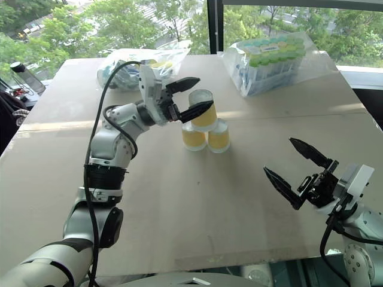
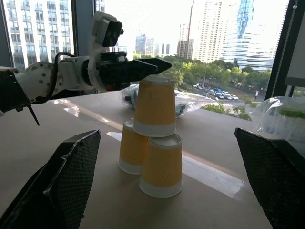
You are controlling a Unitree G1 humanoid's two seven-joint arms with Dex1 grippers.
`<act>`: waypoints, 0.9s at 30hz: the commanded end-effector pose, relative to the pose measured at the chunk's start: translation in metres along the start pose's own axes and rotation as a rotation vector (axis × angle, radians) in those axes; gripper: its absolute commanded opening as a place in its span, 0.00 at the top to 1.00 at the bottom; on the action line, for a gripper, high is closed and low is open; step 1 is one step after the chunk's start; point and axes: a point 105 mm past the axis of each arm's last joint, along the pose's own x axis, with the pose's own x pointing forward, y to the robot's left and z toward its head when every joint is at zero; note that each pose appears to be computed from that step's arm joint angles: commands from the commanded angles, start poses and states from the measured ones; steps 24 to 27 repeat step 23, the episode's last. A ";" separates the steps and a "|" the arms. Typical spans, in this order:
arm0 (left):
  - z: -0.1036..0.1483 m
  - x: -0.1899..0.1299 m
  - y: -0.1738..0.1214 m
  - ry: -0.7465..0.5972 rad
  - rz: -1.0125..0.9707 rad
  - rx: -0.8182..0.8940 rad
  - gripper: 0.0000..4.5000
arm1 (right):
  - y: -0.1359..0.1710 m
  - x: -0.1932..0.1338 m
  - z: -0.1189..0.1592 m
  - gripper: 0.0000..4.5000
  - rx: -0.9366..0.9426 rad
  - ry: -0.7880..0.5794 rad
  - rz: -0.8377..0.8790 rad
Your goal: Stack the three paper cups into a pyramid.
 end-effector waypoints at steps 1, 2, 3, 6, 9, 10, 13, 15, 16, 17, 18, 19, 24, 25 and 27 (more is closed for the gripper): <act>0.044 -0.011 -0.009 -0.146 -0.017 0.057 0.01 | 0.002 0.000 0.002 0.00 -0.002 -0.008 0.028; 0.048 -0.015 -0.011 -0.152 -0.011 0.055 0.01 | 0.002 0.000 0.001 0.00 0.004 -0.003 0.033; 0.050 -0.022 -0.015 -0.145 -0.008 0.048 0.01 | 0.001 -0.001 -0.002 0.00 0.009 0.005 0.039; 0.044 -0.046 -0.029 -0.068 0.023 0.002 0.01 | -0.001 -0.007 -0.011 0.00 0.018 0.048 0.044; 0.015 -0.088 -0.052 0.107 0.101 -0.073 0.01 | -0.004 -0.016 -0.023 0.00 0.042 0.094 0.048; -0.003 -0.110 -0.060 0.192 0.178 -0.092 0.01 | -0.005 -0.019 -0.029 0.00 0.059 0.117 0.052; -0.047 -0.149 -0.088 0.460 0.302 -0.073 0.01 | -0.002 -0.029 -0.047 0.00 0.119 0.189 0.069; -0.066 -0.161 -0.109 0.536 0.335 -0.129 0.01 | -0.001 -0.037 -0.058 0.00 0.138 0.244 0.078; -0.071 -0.165 -0.118 0.549 0.347 -0.150 0.01 | 0.000 -0.040 -0.062 0.00 0.144 0.261 0.085; -0.076 -0.169 -0.123 0.562 0.359 -0.156 0.01 | 0.000 -0.042 -0.065 0.00 0.149 0.273 0.091; -0.081 -0.173 -0.127 0.577 0.385 -0.168 0.01 | 0.000 -0.044 -0.069 0.00 0.152 0.282 0.093; -0.085 -0.177 -0.130 0.588 0.408 -0.169 0.01 | 0.000 -0.045 -0.072 0.00 0.153 0.287 0.091; -0.090 -0.184 -0.134 0.615 0.473 -0.133 0.01 | -0.003 -0.047 -0.083 0.00 0.173 0.283 0.076; -0.090 -0.184 -0.134 0.615 0.473 -0.133 0.01 | -0.003 -0.047 -0.083 0.00 0.173 0.283 0.076; -0.090 -0.184 -0.134 0.615 0.473 -0.133 0.01 | -0.003 -0.047 -0.083 0.00 0.173 0.283 0.076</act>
